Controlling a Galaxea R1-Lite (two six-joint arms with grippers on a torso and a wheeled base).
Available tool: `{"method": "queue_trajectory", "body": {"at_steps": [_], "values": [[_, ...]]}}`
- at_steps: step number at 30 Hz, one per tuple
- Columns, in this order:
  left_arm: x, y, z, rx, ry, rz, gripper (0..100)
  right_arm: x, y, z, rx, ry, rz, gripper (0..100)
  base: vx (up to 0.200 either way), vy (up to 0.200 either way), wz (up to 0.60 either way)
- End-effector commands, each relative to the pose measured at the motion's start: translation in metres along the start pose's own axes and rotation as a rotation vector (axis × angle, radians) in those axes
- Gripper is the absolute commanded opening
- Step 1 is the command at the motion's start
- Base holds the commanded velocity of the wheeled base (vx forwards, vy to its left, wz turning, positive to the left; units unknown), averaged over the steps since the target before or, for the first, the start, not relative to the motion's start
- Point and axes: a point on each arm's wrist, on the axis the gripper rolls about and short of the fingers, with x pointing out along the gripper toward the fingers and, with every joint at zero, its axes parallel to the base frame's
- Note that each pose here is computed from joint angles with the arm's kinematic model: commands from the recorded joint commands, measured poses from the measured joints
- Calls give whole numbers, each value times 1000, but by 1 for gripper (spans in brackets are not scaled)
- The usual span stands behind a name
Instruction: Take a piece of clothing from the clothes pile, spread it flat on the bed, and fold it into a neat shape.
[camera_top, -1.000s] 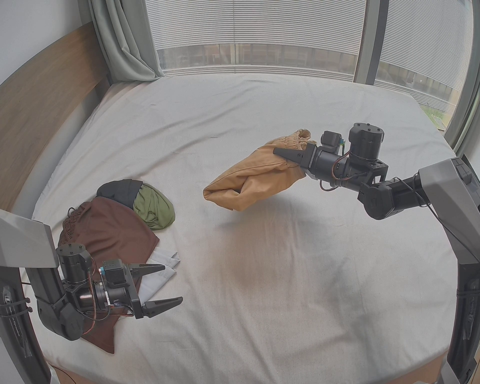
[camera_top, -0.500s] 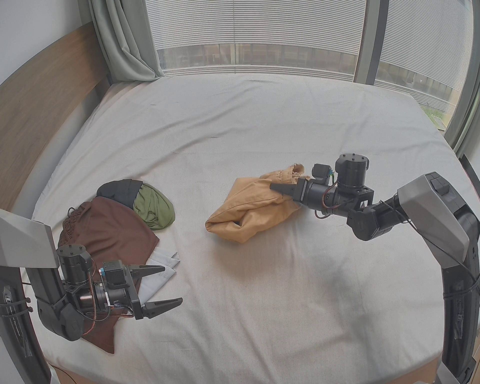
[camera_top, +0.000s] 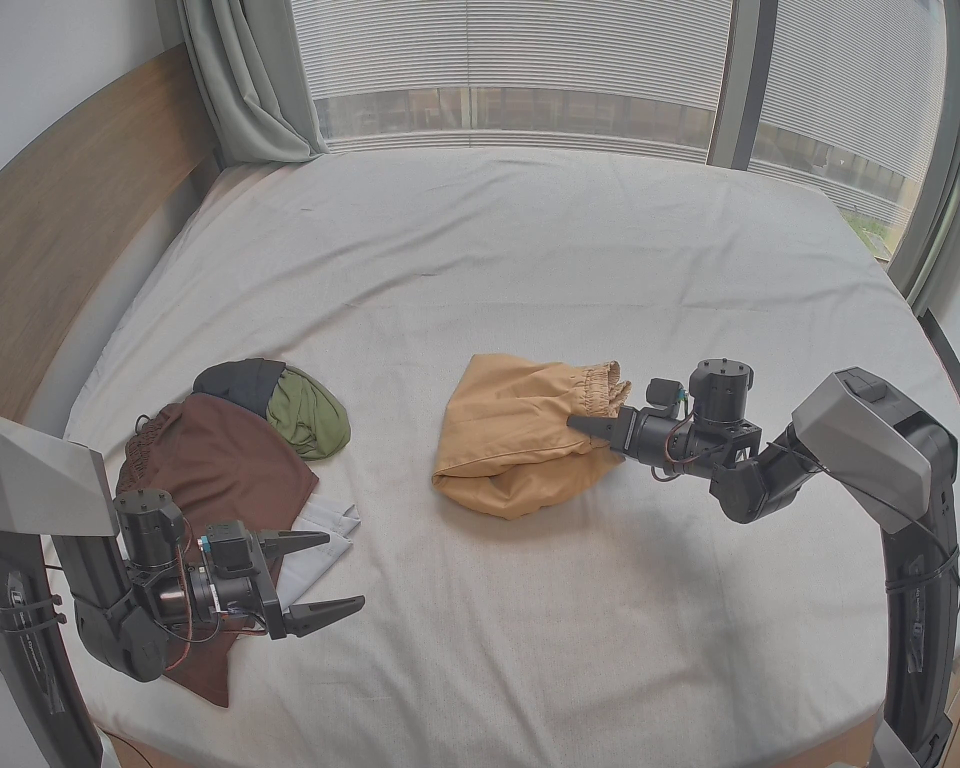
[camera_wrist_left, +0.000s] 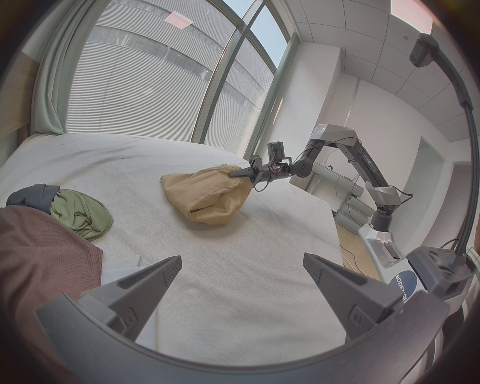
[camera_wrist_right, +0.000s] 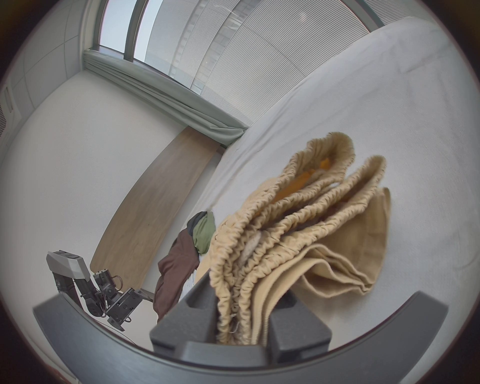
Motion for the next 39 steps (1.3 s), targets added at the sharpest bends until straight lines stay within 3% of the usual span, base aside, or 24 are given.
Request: {"method": "queue_trajectory", "body": {"at_steps": [1, 8, 14, 15, 24, 39], "values": [[0, 0, 0, 0, 0, 1, 100, 0, -15, -20, 36, 33, -30, 0, 0, 0, 0], [0, 0, 0, 1, -1, 1, 100, 3, -33, -35, 39, 11, -63, 0, 0, 0, 0], [1, 0, 0, 2, 0, -3, 100, 2, -35, -35, 51, -15, -54, 0, 0, 0, 0], [1, 0, 0, 2, 0, -3, 100, 0, -36, -35, 54, -14, -58, 100, 0, 0, 0], [1, 0, 1, 3, -1, -3, 100, -17, -36, -27, 46, -51, -72, 100, 0, 0, 0], [1, -1, 2, 8, -5, -2, 100, -73, -19, 33, -3, -181, -103, 100, 0, 0, 0]]}}
